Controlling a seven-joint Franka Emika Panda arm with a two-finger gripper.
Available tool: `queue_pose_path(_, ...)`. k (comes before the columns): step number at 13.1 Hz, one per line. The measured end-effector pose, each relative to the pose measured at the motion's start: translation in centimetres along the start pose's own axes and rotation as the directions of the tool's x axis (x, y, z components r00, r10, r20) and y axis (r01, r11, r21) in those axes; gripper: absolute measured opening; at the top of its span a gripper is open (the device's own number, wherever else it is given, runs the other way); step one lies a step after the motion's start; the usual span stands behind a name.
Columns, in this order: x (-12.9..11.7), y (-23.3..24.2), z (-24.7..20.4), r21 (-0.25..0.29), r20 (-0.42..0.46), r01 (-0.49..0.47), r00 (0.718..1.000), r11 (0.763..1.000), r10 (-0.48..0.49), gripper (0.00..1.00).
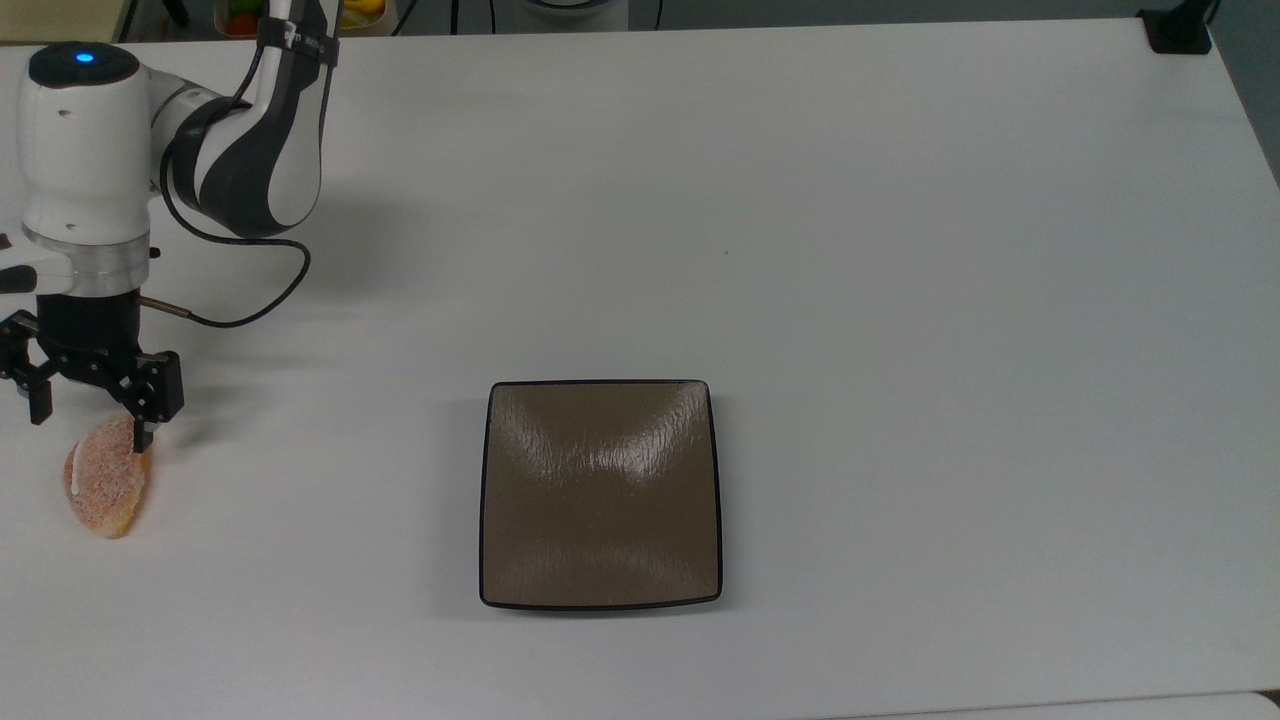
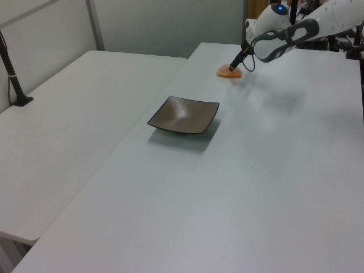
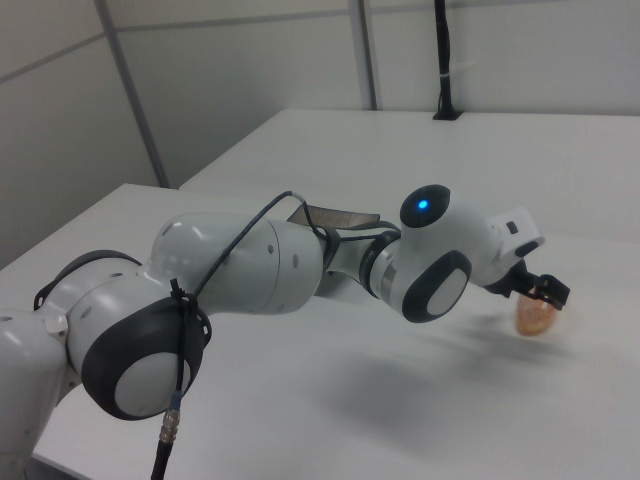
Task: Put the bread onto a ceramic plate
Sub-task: 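Lower the gripper onto the bread roll and close on it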
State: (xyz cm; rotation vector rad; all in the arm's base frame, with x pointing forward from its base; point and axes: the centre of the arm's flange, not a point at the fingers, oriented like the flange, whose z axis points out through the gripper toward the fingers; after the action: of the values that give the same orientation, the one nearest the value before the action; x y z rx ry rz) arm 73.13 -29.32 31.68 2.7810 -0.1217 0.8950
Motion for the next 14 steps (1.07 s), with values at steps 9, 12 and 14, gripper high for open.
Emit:
queue_pose_path(9, -0.1, -0.3, 1.5, 0.024, -0.009, -0.015, 1.0, 1.0, 0.015, 0.45)
queue_pose_path(12, 0.0, -0.4, 1.4, 0.025, -0.012, -0.003, 1.0, 1.0, 0.003, 0.33)
queue_pose_path(14, 0.8, -0.5, 0.9, 0.024, -0.029, 0.001, 1.0, 1.0, 0.0, 0.25)
